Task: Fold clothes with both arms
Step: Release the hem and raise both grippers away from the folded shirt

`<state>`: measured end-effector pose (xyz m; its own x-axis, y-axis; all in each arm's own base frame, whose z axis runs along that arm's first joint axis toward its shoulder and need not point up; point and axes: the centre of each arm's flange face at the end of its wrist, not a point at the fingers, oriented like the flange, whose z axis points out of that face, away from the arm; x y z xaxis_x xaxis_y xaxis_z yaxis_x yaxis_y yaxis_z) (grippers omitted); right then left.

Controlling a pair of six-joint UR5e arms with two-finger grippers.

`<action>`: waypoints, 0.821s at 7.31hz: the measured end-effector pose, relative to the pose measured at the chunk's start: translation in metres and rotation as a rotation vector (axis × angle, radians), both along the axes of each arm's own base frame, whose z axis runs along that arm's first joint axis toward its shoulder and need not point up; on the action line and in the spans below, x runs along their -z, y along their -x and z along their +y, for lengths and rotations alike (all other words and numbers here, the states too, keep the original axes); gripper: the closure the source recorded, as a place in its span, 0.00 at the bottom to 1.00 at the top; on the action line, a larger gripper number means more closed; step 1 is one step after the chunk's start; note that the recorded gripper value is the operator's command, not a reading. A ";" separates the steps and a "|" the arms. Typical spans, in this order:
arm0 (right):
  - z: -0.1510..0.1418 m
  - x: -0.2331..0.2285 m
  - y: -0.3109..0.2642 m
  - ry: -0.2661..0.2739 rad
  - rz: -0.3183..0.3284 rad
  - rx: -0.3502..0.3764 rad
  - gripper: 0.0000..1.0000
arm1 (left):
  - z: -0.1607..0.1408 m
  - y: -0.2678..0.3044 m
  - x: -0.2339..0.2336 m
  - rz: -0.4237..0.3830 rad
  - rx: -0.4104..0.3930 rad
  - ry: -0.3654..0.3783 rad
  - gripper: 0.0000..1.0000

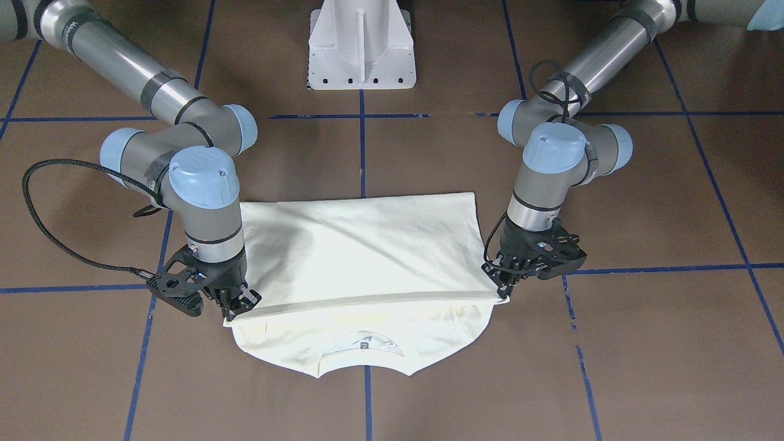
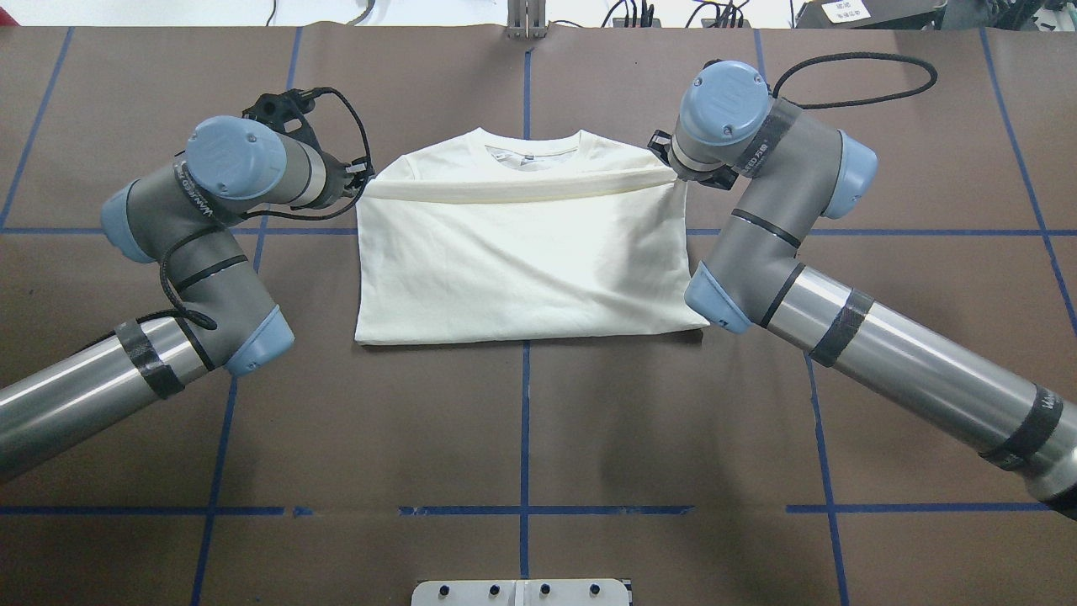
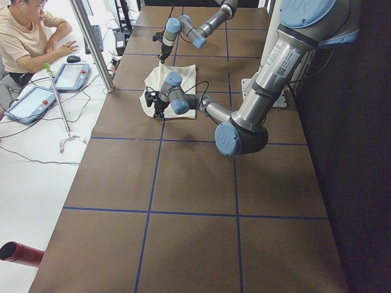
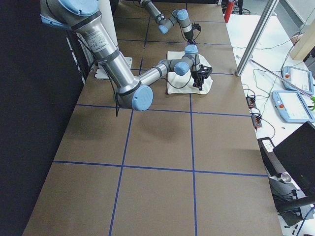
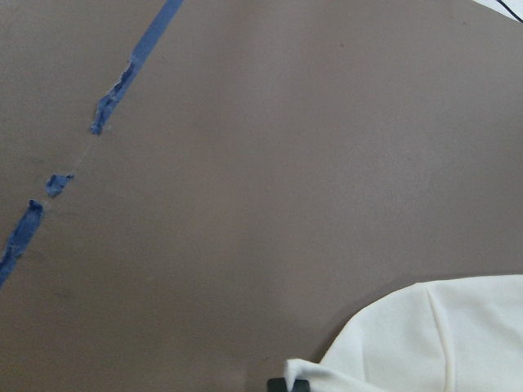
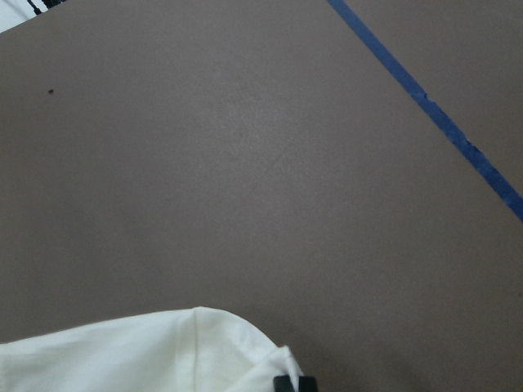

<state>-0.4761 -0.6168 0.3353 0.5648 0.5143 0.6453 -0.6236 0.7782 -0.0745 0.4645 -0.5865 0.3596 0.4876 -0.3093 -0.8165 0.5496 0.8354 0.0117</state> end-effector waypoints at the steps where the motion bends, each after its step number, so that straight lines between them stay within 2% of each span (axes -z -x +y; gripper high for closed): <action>1: 0.000 -0.001 0.002 0.002 0.002 0.002 0.86 | -0.001 -0.001 0.003 0.003 0.001 -0.003 0.86; 2: -0.001 -0.001 0.004 0.003 0.003 0.004 0.75 | -0.001 -0.001 0.004 0.004 0.001 -0.004 0.77; 4: -0.002 0.006 0.005 -0.001 -0.004 0.004 0.63 | -0.004 0.003 0.007 0.019 0.005 -0.016 0.55; 6: 0.010 0.031 -0.005 -0.015 -0.070 0.026 0.51 | -0.011 0.020 0.021 0.103 -0.008 -0.055 0.53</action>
<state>-0.4715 -0.6071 0.3045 0.5307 0.4905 0.6912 -0.5971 0.7952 -0.1058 0.4444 -0.5970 0.3383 0.4029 -0.2592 -0.8778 0.5436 0.8393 0.0016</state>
